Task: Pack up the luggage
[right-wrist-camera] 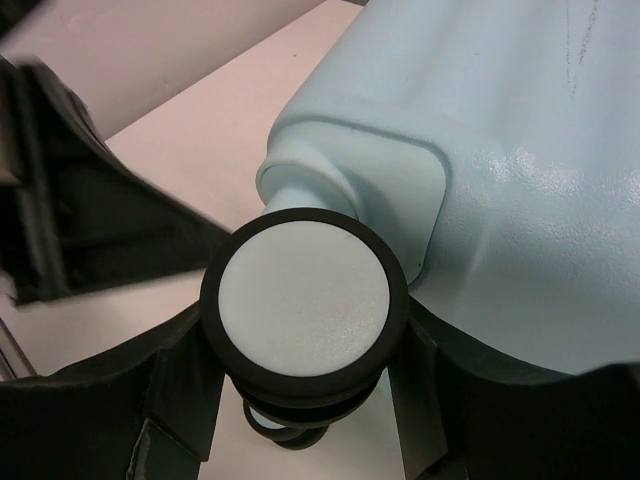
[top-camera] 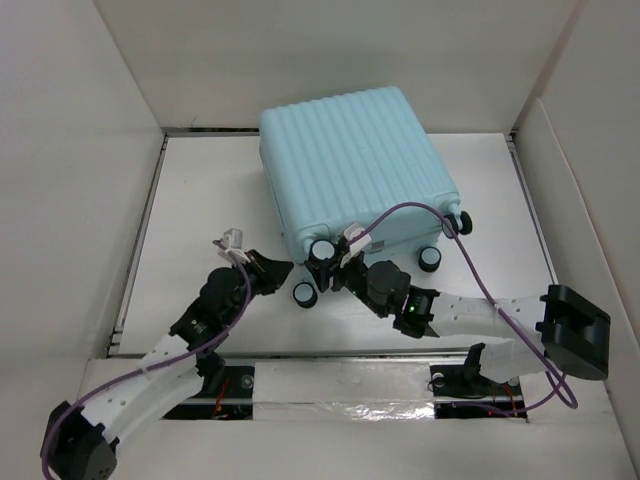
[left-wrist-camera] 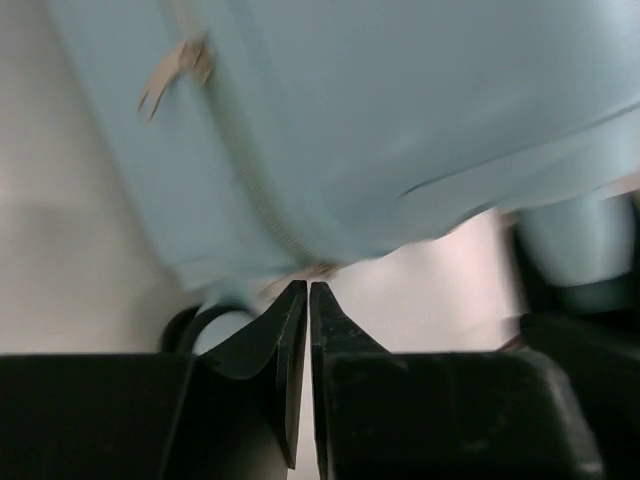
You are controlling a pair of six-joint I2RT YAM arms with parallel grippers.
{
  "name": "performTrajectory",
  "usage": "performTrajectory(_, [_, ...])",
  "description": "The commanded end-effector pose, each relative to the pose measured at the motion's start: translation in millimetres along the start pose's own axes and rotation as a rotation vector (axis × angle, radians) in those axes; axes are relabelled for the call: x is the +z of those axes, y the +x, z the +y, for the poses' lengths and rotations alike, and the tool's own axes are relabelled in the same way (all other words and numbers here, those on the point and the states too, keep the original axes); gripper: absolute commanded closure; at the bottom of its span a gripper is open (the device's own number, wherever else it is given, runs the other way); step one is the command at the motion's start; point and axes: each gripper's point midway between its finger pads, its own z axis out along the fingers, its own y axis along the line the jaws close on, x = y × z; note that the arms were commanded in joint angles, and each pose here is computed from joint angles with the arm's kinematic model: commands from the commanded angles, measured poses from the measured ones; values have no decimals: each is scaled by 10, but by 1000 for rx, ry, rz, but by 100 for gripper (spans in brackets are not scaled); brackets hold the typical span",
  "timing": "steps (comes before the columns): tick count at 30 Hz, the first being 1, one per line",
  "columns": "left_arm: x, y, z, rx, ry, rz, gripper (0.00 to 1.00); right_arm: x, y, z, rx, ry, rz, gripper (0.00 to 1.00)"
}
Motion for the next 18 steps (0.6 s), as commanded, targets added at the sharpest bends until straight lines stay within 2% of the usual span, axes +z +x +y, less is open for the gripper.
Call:
performTrajectory(1, [84,186,150,117,-24,10,97,7,-613,-130,82,34,-158,97])
performTrajectory(4, [135,171,151,192,-46,-6,82,6,-634,-126,79,19,-152,97])
performTrajectory(5, [141,180,132,207,-39,-6,75,5,-651,-119,80,15,-155,97])
performTrajectory(6, [149,166,140,226,-40,-13,62,-6,-660,-114,76,9,-155,97])
performTrajectory(8, [169,157,108,237,-15,-26,55,-4,-663,-96,72,1,-152,97])
performTrajectory(13, [274,235,9,286,47,5,54,26,-623,-84,65,-15,-141,97])
performTrajectory(18, [360,213,31,314,22,-1,57,34,-614,-44,70,-35,-142,97])
